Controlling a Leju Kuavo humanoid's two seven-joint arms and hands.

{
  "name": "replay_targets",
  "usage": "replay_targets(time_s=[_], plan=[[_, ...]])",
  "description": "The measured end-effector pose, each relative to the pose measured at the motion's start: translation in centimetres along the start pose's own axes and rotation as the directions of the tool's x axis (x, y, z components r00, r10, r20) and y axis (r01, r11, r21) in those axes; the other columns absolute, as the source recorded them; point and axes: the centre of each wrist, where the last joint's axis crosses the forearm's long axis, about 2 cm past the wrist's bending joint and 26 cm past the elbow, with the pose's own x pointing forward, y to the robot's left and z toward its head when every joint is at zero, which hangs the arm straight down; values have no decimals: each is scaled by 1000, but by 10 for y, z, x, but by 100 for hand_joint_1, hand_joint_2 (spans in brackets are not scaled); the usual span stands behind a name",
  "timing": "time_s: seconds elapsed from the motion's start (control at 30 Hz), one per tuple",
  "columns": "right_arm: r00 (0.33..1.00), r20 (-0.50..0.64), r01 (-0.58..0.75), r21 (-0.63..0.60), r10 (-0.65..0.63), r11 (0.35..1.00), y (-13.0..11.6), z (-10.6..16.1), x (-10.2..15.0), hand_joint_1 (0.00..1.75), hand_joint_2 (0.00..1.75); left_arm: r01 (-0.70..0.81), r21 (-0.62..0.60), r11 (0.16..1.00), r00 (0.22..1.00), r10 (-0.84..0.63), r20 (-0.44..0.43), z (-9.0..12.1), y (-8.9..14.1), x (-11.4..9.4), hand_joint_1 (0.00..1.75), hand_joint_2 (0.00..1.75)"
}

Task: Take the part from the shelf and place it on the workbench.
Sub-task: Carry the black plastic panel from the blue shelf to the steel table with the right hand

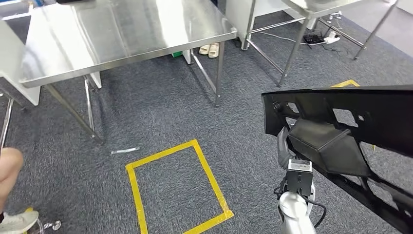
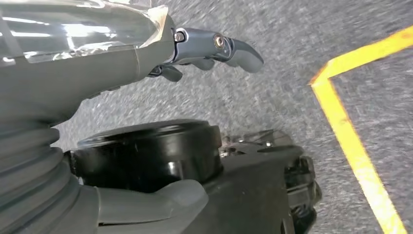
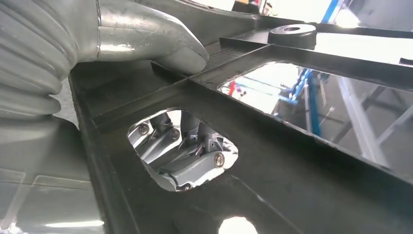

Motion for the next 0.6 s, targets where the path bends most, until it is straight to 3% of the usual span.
replay_targets(time_s=[0.17,0.37,0.6], plan=[[1000,6,-3,-4,3,1000,-5,-1,4,175,175,-35,-23,999,999,35,8,0,-1,0,0,175],[1000,-7,-8,1,8,1000,-8,4,4,175,175,29,-172,985,999,-22,39,-1,-3,5,0,175],[1000,-3,-2,2,2,1000,-7,2,6,175,175,90,-192,977,995,-82,47,-2,-4,9,0,175]])
